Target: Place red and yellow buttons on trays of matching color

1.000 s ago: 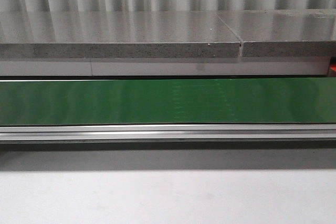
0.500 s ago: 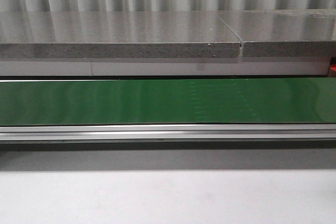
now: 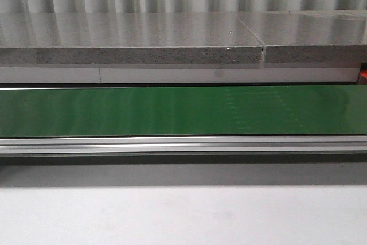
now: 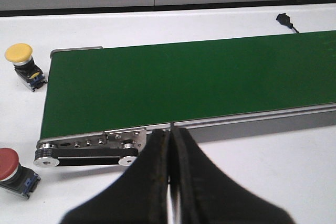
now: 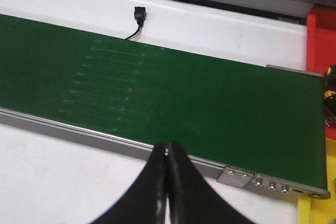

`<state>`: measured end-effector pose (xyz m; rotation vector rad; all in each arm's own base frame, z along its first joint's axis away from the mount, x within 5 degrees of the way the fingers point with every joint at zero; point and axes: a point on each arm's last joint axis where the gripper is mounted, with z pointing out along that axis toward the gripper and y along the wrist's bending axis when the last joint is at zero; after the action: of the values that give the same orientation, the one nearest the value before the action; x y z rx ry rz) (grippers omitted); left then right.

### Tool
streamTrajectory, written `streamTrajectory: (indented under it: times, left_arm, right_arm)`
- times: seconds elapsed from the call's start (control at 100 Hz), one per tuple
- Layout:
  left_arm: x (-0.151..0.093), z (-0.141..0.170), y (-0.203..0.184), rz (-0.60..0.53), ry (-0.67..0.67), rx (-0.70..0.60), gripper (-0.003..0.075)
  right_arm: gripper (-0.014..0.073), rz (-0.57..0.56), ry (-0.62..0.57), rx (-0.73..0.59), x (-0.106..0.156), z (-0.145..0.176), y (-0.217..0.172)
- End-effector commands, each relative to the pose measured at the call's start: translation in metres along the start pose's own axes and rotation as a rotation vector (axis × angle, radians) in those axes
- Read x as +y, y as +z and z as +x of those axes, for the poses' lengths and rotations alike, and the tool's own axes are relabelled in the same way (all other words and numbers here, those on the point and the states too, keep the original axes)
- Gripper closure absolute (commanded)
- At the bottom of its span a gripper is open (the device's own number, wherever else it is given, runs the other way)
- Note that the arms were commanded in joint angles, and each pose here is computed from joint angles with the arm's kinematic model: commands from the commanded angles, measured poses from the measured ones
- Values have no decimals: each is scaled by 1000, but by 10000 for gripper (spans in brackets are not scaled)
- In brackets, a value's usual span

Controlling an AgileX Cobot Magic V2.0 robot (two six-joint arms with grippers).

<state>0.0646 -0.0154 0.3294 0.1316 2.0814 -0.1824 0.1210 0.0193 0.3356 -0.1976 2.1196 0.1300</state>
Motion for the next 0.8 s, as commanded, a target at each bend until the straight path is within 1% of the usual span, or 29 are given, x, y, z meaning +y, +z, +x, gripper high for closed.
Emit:
streamTrajectory:
  times: [0.0,0.2,0.38,0.57,0.69,0.79]
  left_arm:
    - [-1,-13,-4,11,-4,-95,741]
    - [-1,-14,-4,10,-4,-106,741]
    - [-1,-14,-4,8,-2,-101,741]
    - [2,-17,-1,-26,23,-90,741]
    - [8,-30,5,-86,-57,-71,741]
    - [12,-43,16,-136,-67,-31,740]
  right_arm:
    - [661,13,-16,-128,1,0,-19]
    - [661,14,-28,-213,6,38,-44]
    - [661,9,-33,-229,9,62,-53]
    - [661,6,-34,-215,9,67,-52]
    - [661,6,-34,-215,9,67,-52]
    - [661,6,-34,-211,9,68,-52]
